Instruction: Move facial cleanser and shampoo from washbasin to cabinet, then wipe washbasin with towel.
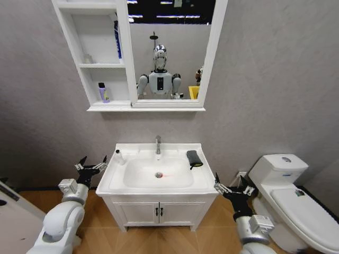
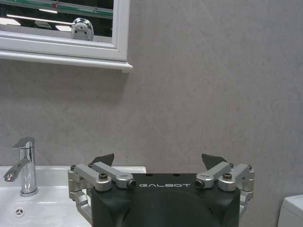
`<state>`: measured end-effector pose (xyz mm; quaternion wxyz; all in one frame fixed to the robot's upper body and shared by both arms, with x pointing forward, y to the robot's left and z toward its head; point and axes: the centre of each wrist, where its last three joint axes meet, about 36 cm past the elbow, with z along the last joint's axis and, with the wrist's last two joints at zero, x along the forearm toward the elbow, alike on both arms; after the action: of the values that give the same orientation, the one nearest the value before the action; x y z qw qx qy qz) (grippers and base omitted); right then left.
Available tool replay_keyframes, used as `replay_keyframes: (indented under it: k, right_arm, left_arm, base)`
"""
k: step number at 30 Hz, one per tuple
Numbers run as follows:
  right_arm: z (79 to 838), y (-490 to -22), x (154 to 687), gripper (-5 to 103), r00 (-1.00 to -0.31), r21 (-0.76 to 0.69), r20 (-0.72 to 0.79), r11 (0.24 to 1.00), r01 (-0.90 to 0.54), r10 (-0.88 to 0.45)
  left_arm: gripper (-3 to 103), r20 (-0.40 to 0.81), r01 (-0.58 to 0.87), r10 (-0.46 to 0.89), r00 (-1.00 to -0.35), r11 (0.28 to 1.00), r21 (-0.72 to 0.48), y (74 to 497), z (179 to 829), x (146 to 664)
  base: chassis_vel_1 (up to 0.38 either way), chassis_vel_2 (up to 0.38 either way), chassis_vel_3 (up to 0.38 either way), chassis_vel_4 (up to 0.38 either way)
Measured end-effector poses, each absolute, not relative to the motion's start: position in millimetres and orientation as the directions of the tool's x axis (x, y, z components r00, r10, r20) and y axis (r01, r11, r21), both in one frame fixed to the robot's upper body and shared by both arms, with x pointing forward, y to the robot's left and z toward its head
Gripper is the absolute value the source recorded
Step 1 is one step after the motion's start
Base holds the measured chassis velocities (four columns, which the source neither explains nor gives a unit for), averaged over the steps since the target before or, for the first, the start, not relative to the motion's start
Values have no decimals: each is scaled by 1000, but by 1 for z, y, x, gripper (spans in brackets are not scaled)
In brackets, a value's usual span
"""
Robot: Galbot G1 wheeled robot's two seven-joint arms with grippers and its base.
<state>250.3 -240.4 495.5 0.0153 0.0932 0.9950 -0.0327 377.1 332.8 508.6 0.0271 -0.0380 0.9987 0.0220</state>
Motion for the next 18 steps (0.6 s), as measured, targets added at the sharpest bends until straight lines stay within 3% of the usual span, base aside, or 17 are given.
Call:
replay_keyframes:
  k: [10, 18]
  right_arm:
    - [494, -239, 250, 100, -981, -61, -40, 979, 194, 192]
    - [492, -239, 252, 100, -978, -61, -48, 977, 205, 202]
  left_arm:
    - [100, -52, -82, -80, -995, 996, 40, 333, 507, 376]
    - [100, -1, -59, -59, -998, 997, 40, 317, 481, 383]
  base:
    - [-113, 113, 124, -120]
    - [-36, 51, 30, -41]
